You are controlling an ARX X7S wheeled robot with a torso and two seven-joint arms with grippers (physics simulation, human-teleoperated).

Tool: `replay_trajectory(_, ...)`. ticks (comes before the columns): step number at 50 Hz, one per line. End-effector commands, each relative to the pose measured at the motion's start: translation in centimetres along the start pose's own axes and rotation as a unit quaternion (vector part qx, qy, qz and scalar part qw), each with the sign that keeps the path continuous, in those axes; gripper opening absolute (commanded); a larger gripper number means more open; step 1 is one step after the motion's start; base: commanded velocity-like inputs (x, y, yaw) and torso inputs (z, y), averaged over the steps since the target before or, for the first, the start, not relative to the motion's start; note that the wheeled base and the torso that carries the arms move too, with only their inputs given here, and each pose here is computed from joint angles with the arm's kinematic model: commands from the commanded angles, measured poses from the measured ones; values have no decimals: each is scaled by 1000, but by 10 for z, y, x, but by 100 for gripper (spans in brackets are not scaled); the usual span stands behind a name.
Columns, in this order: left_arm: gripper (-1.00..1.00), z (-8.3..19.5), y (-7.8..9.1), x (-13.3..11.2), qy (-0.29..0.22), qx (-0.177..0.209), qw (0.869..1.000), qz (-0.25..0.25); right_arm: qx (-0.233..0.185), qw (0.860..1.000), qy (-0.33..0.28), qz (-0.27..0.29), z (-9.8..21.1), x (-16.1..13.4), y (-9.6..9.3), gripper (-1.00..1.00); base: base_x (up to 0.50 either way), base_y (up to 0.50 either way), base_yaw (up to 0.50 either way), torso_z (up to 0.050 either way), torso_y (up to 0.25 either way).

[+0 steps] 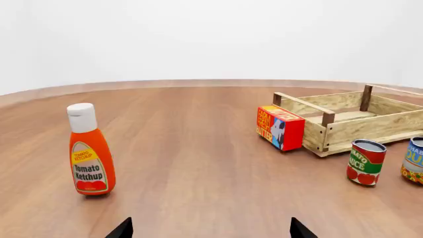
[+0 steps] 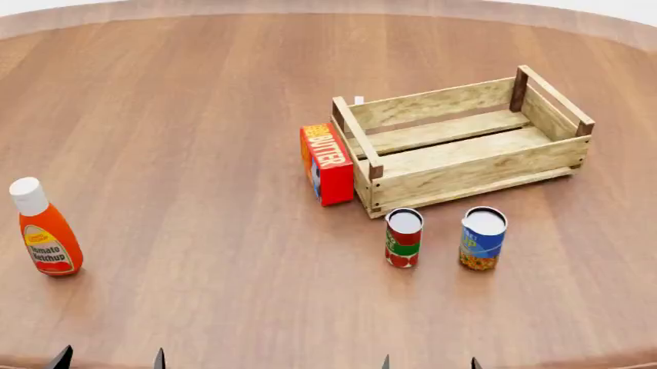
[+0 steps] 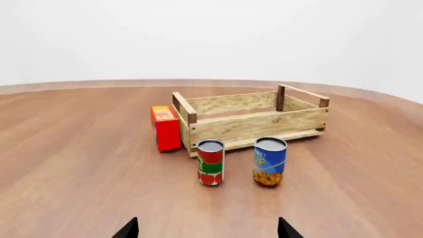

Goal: Pick up the tomato sauce, and put it in the wooden tray.

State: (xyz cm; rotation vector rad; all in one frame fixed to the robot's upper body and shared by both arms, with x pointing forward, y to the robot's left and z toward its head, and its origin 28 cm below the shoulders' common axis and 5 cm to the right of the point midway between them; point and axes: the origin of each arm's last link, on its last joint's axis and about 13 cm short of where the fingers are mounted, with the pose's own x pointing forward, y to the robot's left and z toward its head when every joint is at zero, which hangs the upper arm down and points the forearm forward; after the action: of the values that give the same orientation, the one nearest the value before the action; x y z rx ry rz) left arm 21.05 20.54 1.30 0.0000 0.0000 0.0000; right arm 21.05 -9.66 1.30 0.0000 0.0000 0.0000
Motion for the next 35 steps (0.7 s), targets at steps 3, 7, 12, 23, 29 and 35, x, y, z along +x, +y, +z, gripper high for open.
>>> replay_trajectory(3,100,0,0,0,0,0,1000,0,-1,1000,0,-4,0,0,0,100,0,0,0,0,0)
replay_trajectory(7,100,0,0,0,0,0,1000,0,2,1000,-3,-5,1,0,-1,100,0,0,0,0,0)
replay_trajectory(12,100,0,0,0,0,0,1000,0,9,1000,3,-7,1,-1,-1,100,0,0,0,0,0)
replay_trajectory(23,100,0,0,0,6,14,1000,18,3,1000,3,-8,1,-2,-1,100,0,0,0,0,0)
replay_trajectory(29,100,3,0,-2,-20,-19,1000,-11,0,1000,4,-7,1,-1,0,100,0,0,0,0,0)
replay_trajectory(35,100,1,0,-1,-13,-5,1000,-5,-3,1000,5,-7,0,0,0,100,0,0,0,0,0)
